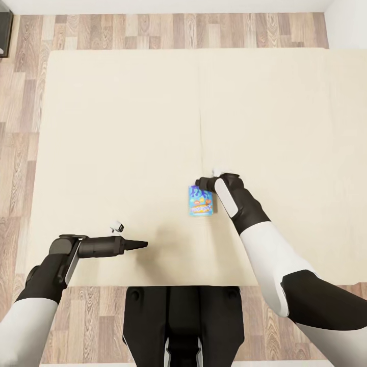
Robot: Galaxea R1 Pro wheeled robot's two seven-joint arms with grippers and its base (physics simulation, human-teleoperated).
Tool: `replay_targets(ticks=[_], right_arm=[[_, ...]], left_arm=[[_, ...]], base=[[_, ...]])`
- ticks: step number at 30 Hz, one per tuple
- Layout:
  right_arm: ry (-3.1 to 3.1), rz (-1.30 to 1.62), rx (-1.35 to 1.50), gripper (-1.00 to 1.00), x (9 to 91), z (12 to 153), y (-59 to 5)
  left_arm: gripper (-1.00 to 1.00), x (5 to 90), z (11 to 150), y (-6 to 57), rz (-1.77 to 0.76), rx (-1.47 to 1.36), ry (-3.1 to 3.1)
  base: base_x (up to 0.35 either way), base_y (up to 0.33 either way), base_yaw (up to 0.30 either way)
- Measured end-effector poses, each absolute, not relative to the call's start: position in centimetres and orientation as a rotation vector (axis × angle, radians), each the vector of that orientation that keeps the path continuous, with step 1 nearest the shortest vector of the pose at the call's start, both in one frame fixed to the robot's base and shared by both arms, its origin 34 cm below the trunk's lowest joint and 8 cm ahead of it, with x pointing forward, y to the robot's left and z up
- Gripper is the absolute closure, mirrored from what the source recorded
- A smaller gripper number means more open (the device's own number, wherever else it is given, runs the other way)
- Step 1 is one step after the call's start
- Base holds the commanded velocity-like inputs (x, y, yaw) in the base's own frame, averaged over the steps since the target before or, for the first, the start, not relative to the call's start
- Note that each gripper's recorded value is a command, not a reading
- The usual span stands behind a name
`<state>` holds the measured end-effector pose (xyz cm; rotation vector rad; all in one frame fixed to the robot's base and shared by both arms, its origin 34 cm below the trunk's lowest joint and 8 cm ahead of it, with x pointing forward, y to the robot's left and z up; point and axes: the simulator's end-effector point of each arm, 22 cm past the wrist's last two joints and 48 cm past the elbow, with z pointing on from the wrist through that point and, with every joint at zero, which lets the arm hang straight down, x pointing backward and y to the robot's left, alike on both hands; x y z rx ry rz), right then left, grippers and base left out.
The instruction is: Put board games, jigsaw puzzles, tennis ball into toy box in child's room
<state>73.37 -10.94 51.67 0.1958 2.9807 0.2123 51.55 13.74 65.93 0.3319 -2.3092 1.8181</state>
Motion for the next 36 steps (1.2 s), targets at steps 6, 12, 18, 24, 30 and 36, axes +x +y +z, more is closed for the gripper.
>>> replay_targets(ticks=[6, 12, 18, 24, 30, 36], right_arm=[[3.04, 0.146, 0.176, -1.0, 72.1, 51.4, -11.8], [3.098, 0.13, 0.137, -1.0, 70.9, 51.3, -12.0], [3.138, 0.127, 0.109, -1.0, 70.1, 51.3, -12.1], [3.173, 0.13, 0.088, -1.0, 69.3, 51.3, -12.0], [3.201, 0.136, 0.075, -1.0, 68.7, 51.3, -12.0], [3.204, 0.14, 0.077, -1.0, 68.6, 51.3, -12.0]], left_arm=[[-1.0, 51.5, 65.9, 13.7, 1.818, 0.332, -2.309], [-1.0, 51.5, 65.9, 13.7, 1.818, 0.332, -2.309], [-1.0, 51.5, 65.9, 13.7, 1.818, 0.332, -2.309], [-1.0, 51.5, 65.9, 13.7, 1.818, 0.331, -2.308], [-1.0, 51.5, 65.9, 13.7, 1.818, 0.33, -2.308], [-1.0, 51.5, 65.9, 13.7, 1.818, 0.33, -2.308]], base=[[0.0, 0.0, 0.0], [0.0, 0.0, 0.0], [0.0, 0.0, 0.0], [0.0, 0.0, 0.0], [0.0, 0.0, 0.0], [0.0, 0.0, 0.0]])
